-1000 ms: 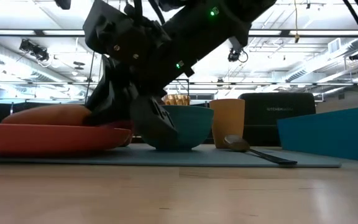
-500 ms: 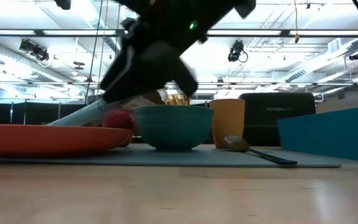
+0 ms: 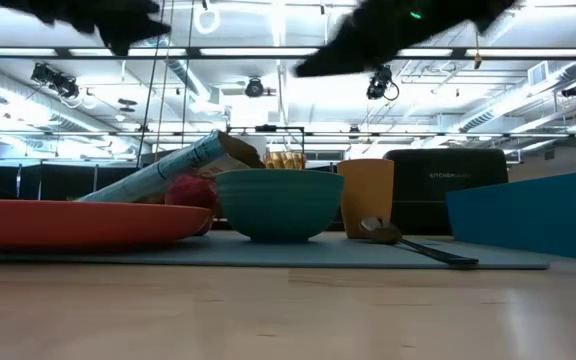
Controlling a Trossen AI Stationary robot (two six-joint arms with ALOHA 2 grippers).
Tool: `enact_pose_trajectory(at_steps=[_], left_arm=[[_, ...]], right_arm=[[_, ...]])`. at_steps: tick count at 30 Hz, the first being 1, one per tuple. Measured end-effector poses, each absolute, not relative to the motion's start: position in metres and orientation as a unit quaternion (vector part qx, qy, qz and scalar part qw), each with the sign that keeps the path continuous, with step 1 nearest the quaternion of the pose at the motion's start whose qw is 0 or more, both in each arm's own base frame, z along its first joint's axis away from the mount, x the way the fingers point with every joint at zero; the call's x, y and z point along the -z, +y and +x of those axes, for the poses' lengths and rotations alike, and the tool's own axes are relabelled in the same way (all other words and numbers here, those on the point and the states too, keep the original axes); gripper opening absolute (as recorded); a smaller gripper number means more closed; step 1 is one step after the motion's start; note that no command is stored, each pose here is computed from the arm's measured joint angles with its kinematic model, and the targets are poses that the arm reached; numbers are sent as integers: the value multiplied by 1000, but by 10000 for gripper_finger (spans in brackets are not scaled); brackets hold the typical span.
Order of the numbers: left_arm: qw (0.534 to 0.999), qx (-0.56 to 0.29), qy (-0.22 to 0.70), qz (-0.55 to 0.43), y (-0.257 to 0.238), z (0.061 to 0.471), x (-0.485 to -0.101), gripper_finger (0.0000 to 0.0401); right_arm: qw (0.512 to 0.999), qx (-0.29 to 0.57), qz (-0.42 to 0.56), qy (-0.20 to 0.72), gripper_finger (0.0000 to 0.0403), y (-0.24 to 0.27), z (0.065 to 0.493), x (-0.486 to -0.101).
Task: Arrange a breakfast setting
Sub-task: Return to Home Position
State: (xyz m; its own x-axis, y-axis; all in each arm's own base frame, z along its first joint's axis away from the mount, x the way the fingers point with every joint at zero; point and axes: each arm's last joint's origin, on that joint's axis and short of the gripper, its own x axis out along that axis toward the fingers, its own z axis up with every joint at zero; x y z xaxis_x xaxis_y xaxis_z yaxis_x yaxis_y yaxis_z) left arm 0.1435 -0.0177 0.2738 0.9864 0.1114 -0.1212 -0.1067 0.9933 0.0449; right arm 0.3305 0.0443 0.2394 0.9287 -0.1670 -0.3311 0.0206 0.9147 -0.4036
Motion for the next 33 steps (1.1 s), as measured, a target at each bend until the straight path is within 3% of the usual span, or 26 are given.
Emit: enact_pose_trajectory(at_steps=[8, 15, 20, 24, 31, 33], left_arm=[[991, -119, 63, -11, 2, 146, -239, 215], [993, -111, 9, 32, 9, 124, -261, 215], [993, -109, 27, 19, 10, 110, -257, 215], [996, -84, 4, 10, 8, 108, -253, 215], [998, -56, -23, 2, 7, 115, -223, 215], [998, -55, -27, -6, 7, 116, -218, 215]], right_arm=[[982, 134, -89, 95, 133, 18, 234, -257], [990, 130, -13, 57, 131, 11, 162, -260], [995, 98, 21, 17, 124, 7, 129, -242], [997, 63, 53, 12, 96, -2, 117, -234], [997, 54, 43, -19, 11, -12, 100, -239], [998, 32, 47, -37, 9, -10, 95, -238]])
